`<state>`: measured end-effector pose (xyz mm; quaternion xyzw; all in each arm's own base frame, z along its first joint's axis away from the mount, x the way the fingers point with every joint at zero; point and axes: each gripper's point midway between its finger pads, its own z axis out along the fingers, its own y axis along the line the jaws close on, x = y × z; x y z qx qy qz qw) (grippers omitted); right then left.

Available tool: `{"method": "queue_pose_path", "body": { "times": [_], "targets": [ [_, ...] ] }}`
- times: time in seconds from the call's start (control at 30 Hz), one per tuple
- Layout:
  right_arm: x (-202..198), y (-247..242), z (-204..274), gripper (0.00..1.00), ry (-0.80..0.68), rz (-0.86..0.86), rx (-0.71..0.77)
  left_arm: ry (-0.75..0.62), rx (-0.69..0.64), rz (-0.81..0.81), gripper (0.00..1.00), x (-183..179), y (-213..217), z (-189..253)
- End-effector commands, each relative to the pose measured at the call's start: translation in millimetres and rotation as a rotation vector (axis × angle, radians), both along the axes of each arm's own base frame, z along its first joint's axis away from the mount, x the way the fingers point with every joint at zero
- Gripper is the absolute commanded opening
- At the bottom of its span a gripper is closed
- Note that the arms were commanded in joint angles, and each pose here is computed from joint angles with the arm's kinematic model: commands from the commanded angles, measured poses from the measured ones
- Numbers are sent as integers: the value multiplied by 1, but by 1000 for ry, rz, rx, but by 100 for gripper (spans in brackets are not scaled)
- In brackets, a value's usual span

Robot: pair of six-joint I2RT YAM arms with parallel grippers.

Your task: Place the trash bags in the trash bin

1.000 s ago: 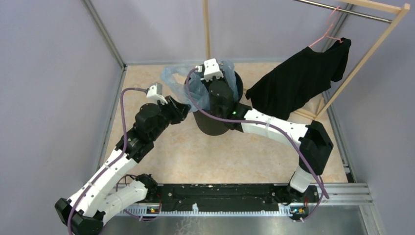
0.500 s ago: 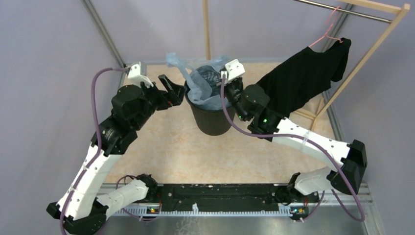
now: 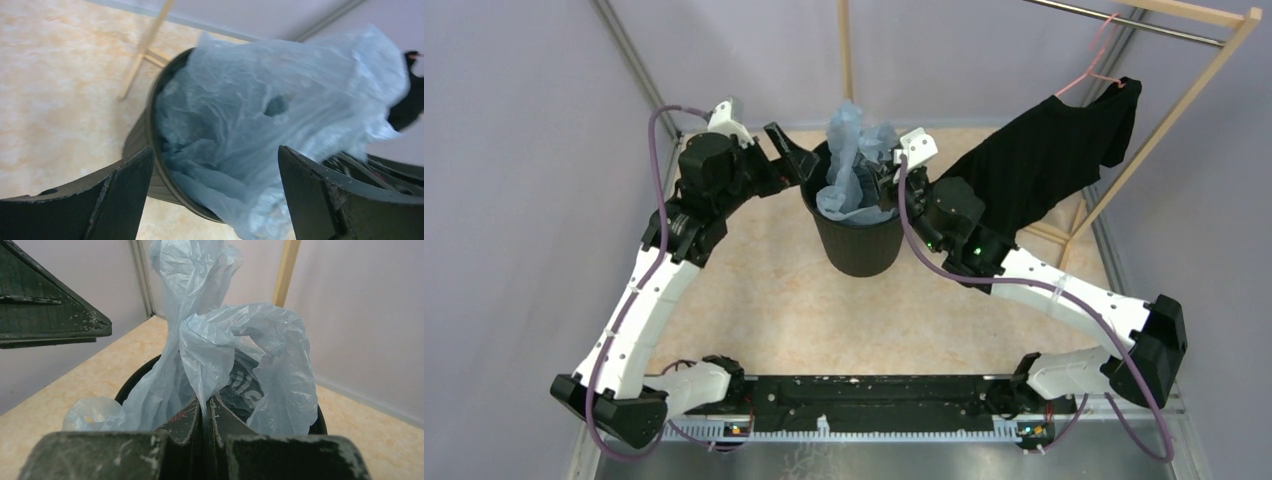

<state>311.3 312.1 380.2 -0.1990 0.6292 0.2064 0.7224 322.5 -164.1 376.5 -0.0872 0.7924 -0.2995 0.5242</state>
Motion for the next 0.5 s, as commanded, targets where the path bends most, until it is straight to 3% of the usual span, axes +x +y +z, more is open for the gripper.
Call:
{"method": "queue_pose_path", "body": {
  "times": [0.0, 0.1, 0.23, 0.47],
  "targets": [
    [-6, 1, 21, 0, -16, 37, 77, -178, -95, -177, 99, -26, -21, 41],
    [-5, 4, 21, 0, -15, 45, 86, -246, -106, -203, 99, -45, -17, 41],
    [-4, 11, 22, 0, -10, 68, 99, -367, -119, -392, 99, -66, -39, 65],
    [-7, 17, 28, 0, 7, 99, 142, -374, -5, -486, 99, -37, -60, 74]
  ]
}}
